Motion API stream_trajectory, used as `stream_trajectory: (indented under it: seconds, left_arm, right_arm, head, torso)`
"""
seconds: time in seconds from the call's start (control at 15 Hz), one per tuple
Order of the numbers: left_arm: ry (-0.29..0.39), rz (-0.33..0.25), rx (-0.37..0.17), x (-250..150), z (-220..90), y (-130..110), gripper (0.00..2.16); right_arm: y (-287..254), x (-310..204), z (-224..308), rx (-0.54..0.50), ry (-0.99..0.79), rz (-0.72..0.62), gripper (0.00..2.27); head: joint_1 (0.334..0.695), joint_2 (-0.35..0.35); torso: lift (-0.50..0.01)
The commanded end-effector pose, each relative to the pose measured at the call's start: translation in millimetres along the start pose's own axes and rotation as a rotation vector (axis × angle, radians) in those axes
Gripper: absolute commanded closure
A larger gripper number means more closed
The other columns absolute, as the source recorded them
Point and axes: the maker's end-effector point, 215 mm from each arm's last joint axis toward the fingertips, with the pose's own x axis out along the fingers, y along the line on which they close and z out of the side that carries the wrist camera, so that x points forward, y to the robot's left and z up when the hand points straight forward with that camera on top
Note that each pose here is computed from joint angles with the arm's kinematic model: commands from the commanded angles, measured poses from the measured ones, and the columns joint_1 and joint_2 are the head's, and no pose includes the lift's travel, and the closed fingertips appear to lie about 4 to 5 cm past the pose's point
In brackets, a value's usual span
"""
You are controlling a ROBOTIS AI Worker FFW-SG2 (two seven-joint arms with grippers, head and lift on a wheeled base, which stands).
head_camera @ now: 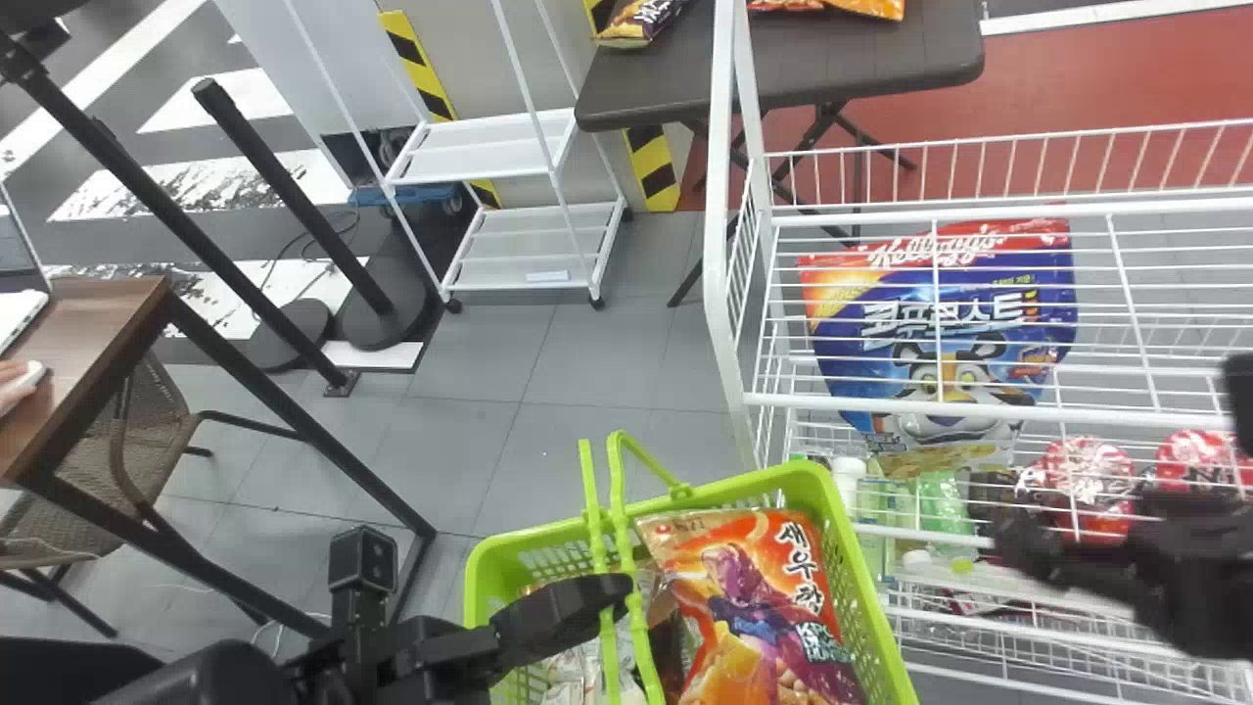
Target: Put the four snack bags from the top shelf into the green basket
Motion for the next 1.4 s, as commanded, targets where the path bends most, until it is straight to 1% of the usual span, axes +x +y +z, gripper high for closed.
stream_trajectory:
  seconds: [0.0, 0.07, 0.13, 0.27, 0.4, 0.47, 0.6, 0.87, 1.07, 1.33]
  left_arm:
    - [0.0, -0.014, 0.005, 2, 3, -4, 2.14]
    - [-0.001, -0.011, 0.006, 2, 4, -3, 2.14]
    - [0.0, -0.01, 0.005, 2, 3, -3, 2.14]
    - [0.003, -0.005, 0.004, 3, 3, -1, 2.14]
    - [0.013, -0.005, 0.015, 5, 2, -4, 2.14]
    - [0.015, -0.005, 0.019, 6, 2, -5, 2.14]
    - [0.015, -0.008, 0.013, 7, 0, -4, 2.14]
    - [0.015, -0.008, 0.004, 9, -3, -1, 2.14]
    - [0.008, 0.0, -0.002, 4, -5, 0, 2.14]
    - [0.006, 0.001, -0.007, 2, -8, 0, 2.14]
  right_arm:
    - [-61, -3, 55, -0.061, -0.323, -0.156, 0.04]
    - [-80, -11, 72, -0.067, -0.435, -0.182, 0.04]
    - [-100, -14, 76, -0.069, -0.494, -0.216, 0.04]
    - [-132, -16, 66, -0.06, -0.536, -0.266, 0.04]
    - [-144, -18, 62, -0.05, -0.566, -0.275, 0.04]
    - [-145, -24, 64, -0.06, -0.595, -0.273, 0.04]
    - [-151, -39, 68, -0.043, -0.65, -0.285, 0.04]
    - [-156, -47, 65, -0.023, -0.673, -0.285, 0.04]
    - [-153, -48, 67, -0.012, -0.682, -0.281, 0.05]
    - [-147, -52, 69, -0.013, -0.698, -0.274, 0.06]
  head:
    - [0.695, 0.277]
    - [0.695, 0.229]
    - [0.695, 0.155]
    - [0.695, 0.096]
    - [0.695, 0.029]
    - [0.695, 0.012]
    - [0.695, -0.004]
    - [0.695, -0.043]
    - [0.695, -0.05]
    - [0.695, -0.041]
  torso:
    - [0.0]
    - [0.0]
    - [0.0]
    - [0.0]
    - [0.0]
    - [0.0]
    - [0.0]
    - [0.0]
    - [0.0]
    - [0.0]
